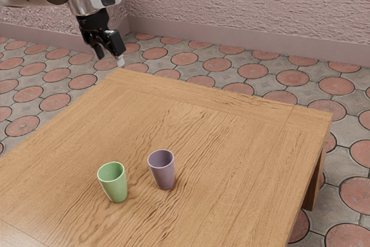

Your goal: Place the left cup onto the right cup

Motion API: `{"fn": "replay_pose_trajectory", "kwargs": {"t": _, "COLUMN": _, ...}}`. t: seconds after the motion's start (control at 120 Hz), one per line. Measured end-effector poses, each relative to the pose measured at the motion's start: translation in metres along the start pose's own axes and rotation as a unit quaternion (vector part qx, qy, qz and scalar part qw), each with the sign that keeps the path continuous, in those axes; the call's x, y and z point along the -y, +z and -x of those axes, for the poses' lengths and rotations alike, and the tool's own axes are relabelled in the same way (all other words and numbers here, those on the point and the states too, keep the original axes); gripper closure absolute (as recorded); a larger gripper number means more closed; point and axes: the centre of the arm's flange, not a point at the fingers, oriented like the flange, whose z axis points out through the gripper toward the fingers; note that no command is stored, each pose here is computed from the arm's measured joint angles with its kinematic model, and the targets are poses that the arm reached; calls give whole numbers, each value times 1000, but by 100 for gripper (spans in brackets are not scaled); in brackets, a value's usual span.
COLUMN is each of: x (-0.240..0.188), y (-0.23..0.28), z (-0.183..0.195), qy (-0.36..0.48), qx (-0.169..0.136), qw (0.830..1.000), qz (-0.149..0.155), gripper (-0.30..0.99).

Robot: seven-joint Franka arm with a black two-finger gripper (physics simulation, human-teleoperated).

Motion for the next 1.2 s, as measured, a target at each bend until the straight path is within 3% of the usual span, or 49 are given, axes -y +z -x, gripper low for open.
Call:
{"fn": "replay_pose_trajectory", "kwargs": {"t": 0.467, "x": 4, "y": 2, "z": 1, "qy": -4, "qx": 1, "qw": 1000, "qz": 0, "gripper": 0}}
{"fn": "replay_pose_trajectory", "kwargs": {"t": 1.2, "x": 3, "y": 76, "z": 63, "qy": -23, "qx": 61, "qw": 997, "qz": 34, "gripper": 0}}
